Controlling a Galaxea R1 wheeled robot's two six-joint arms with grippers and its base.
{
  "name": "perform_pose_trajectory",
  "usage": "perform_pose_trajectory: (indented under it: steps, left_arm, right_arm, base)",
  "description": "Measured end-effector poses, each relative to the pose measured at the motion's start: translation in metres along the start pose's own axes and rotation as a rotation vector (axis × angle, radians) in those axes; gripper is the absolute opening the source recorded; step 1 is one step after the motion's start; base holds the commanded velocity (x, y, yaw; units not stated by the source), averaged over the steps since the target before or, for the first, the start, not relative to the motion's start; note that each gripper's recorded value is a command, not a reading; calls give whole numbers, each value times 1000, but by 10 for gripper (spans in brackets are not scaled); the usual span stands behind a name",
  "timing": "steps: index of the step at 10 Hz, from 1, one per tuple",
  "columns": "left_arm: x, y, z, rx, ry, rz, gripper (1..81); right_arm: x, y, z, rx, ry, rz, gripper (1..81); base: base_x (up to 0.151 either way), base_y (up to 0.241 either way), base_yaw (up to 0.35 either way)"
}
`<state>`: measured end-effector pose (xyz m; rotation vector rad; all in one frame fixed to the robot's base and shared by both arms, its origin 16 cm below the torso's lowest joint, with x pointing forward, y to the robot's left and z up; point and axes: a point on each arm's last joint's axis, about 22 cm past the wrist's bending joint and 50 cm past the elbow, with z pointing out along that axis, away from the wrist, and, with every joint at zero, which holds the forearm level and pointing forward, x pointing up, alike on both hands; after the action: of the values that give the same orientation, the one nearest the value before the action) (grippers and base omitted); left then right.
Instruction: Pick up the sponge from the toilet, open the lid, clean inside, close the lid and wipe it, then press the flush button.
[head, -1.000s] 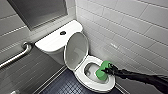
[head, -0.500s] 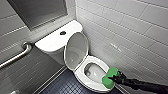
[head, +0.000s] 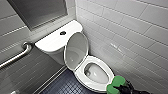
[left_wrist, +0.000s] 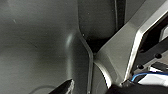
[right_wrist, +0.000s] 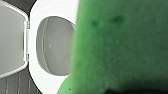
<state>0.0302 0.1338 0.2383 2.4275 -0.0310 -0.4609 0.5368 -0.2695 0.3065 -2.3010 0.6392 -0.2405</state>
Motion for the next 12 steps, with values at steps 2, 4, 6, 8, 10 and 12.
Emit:
perform_pose_trajectory:
  steps: [2, 4, 6, 8, 10, 12]
  left_arm:
    - [3, 2, 1, -3, 6, 2, 811]
    - [3, 3, 2, -5, 7, 2, 811]
    - [5, 3, 2, -4, 10, 5, 811]
    - [5, 3, 2, -4, 10, 5, 811]
    - [5, 3, 2, -4, 10, 5, 811]
    - [6, 3, 2, -4, 9, 4, 811]
  right_arm:
    - [-38, 39, -37, -78, -62, 44, 10]
    - [-48, 34, -65, -64, -70, 60, 10]
    - [-63, 17, -86, -34, -96, 69, 10]
    - [-45, -3, -92, -10, -86, 32, 10]
    - [5, -50, -80, 41, -51, -66, 10]
    - [30, -87, -60, 62, -62, -155, 10]
  base:
    - [0, 0, 0]
    - [0, 0, 0]
    - [0, 0, 0]
    - [0, 0, 0]
    - [0, 0, 0]
    - [0, 0, 0]
